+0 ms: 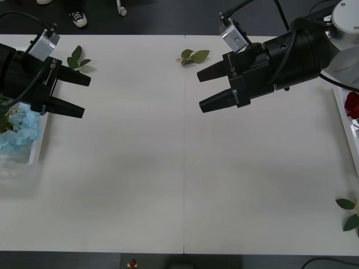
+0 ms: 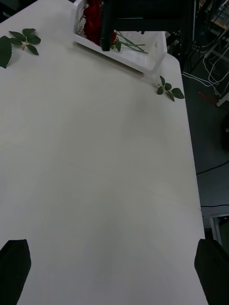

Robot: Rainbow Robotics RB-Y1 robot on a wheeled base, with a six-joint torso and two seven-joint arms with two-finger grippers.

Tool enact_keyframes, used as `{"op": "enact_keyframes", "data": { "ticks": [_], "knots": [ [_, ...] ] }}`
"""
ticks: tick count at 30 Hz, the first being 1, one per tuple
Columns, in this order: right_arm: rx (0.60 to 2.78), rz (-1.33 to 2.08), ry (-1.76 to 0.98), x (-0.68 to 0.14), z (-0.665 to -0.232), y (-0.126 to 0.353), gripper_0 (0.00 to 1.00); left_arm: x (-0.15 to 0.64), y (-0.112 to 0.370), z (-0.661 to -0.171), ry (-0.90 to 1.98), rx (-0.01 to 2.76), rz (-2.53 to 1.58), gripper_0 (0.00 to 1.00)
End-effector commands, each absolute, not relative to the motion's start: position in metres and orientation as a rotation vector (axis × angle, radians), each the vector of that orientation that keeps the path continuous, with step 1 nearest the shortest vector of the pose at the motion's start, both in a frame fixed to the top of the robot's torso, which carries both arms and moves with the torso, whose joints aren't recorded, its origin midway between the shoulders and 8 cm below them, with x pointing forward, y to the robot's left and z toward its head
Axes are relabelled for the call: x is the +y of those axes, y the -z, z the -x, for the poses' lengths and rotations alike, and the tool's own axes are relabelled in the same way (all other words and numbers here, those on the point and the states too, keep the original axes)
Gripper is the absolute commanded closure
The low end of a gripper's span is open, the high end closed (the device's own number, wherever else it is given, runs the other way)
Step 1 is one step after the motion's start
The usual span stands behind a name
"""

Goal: Put the red flowers into the right box and the blue flowers into the left box

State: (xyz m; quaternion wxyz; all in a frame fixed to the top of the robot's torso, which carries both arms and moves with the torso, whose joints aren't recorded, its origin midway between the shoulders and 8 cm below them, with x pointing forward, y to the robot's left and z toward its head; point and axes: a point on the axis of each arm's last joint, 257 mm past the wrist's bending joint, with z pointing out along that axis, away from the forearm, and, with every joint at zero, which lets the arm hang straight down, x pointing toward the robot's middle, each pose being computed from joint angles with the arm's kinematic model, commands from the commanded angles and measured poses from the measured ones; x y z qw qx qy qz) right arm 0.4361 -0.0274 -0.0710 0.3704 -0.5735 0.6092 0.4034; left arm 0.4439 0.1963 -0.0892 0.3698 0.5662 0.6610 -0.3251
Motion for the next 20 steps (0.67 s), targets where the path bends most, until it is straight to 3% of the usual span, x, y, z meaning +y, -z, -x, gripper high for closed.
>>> {"op": "enact_keyframes", "data": {
  "ticks": [1,8,20],
  "knots": [
    [1.492,1.525,-0.979,-0.0215,-0.4378,0.0507,0.03,0.2088,0.065,-0.4502,0.772,1.696,-1.441,0.0],
    [1.492,1.525,-0.979,-0.0215,-0.4378,0.0507,0.15,0.2088,0.065,-0.4502,0.772,1.696,-1.441,0.0],
    [1.492,1.525,-0.979,-0.0215,-0.4378,0.0507,0.15,0.2088,0.065,-0.4502,0.772,1.696,-1.441,0.0]
  ]
}}
